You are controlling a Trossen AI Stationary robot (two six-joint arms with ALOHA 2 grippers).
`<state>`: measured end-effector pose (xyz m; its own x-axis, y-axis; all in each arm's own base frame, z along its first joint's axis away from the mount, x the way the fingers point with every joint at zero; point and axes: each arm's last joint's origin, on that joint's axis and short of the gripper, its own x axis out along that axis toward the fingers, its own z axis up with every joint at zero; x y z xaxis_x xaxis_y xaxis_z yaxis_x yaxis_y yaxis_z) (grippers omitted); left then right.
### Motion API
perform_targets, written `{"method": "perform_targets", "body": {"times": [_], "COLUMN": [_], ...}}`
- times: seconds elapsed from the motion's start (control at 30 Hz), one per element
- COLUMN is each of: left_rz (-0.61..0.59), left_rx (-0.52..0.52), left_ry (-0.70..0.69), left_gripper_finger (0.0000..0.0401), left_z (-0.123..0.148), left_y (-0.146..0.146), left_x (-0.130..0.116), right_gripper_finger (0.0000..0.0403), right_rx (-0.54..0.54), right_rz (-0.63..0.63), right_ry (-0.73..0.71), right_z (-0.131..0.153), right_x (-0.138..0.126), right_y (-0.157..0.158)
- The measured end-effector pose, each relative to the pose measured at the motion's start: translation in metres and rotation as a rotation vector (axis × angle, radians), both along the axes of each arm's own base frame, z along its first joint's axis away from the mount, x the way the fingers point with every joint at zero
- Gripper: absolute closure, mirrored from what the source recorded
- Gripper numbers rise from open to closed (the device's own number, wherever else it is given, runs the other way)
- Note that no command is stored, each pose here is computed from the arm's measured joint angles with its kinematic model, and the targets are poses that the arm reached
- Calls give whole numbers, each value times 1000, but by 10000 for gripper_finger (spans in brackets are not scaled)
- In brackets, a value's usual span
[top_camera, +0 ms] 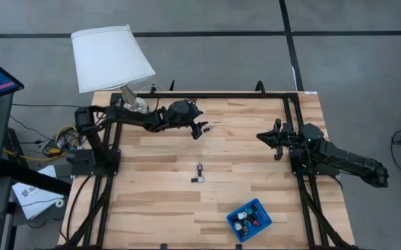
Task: Pick & Place Nail Polish
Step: Put the transparent nail polish into the blue bin
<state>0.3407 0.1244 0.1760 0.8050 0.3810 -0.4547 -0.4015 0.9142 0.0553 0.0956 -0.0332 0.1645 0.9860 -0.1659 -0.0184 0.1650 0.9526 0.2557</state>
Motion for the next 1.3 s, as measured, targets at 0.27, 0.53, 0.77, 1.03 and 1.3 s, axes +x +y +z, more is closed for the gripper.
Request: {"method": "perform_targets", "body": {"times": [0.27, 0.53, 0.77, 1.03, 1.3], "left_rz": [-22, -30, -29, -28, -28], "left_rx": [-27, -37, -46, -53, -64], "left_ry": [59, 68, 85, 102, 117], "left_gripper_finger": [154, 152, 153, 162, 164], "left_z": [-35, -58, -71, -82, -96], "left_y": [4, 5, 6, 6, 6], "left_x": [8, 13, 15, 16, 17], "right_gripper_finger": [381, 381, 381, 381, 381], "right_rx": [0, 0, 0, 0, 0], "right_rz": [0, 0, 0, 0, 0], "right_ry": [0, 0, 0, 0, 0], "right_z": [0, 0, 0, 0, 0], "right_x": [0, 0, 0, 0, 0], "right_y": [0, 0, 0, 0, 0]}}
